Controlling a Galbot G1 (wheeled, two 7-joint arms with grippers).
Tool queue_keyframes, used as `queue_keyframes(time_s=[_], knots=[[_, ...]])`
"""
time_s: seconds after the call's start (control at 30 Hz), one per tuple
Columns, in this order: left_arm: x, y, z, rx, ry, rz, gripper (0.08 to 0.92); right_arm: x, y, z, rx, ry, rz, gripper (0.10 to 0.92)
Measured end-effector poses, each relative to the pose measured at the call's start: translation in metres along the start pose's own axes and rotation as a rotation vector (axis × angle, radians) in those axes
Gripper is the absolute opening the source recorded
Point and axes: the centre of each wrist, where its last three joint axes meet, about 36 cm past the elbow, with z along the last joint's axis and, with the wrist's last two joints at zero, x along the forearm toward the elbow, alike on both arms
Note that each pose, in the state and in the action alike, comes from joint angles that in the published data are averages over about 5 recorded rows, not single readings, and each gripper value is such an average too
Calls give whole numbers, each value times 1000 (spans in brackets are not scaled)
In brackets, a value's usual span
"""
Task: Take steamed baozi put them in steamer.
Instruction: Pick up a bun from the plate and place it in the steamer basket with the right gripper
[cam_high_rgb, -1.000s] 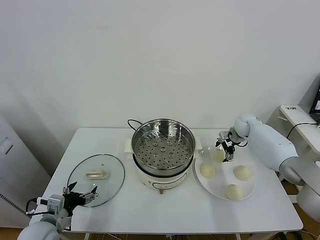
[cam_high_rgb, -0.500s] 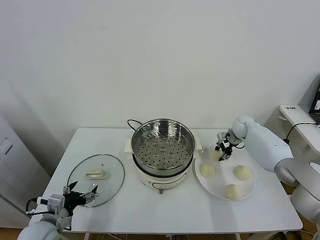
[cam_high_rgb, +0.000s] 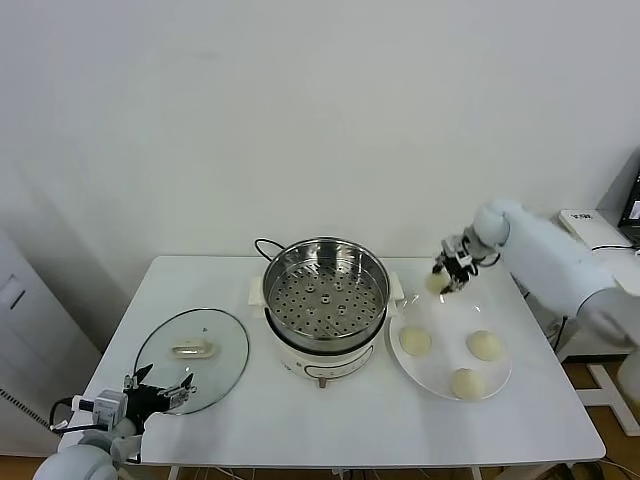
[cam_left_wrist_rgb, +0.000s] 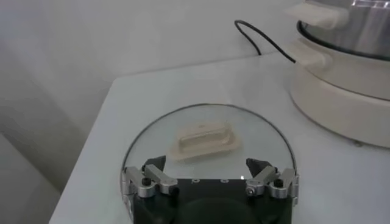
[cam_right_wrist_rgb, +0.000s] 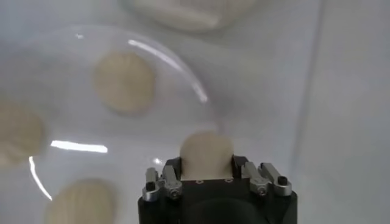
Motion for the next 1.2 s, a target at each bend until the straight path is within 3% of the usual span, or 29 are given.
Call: queue_keyframes(time_s=[0.27,0.5,0.77,1.2], knots=[[-1,-2,-1,-5,2,6,823,79,-52,-39,209,-72,104,509],[-3,-1,-3,-11,2,5,823,105,-85,-92,475,-140,142,509],[-2,-3,-5,-12,-5,4,823,102,-100,-150,774,-200,139,509],[0,-4,-8,-15,-15,8,823,54,-88,-200,1043,-179,79,510]])
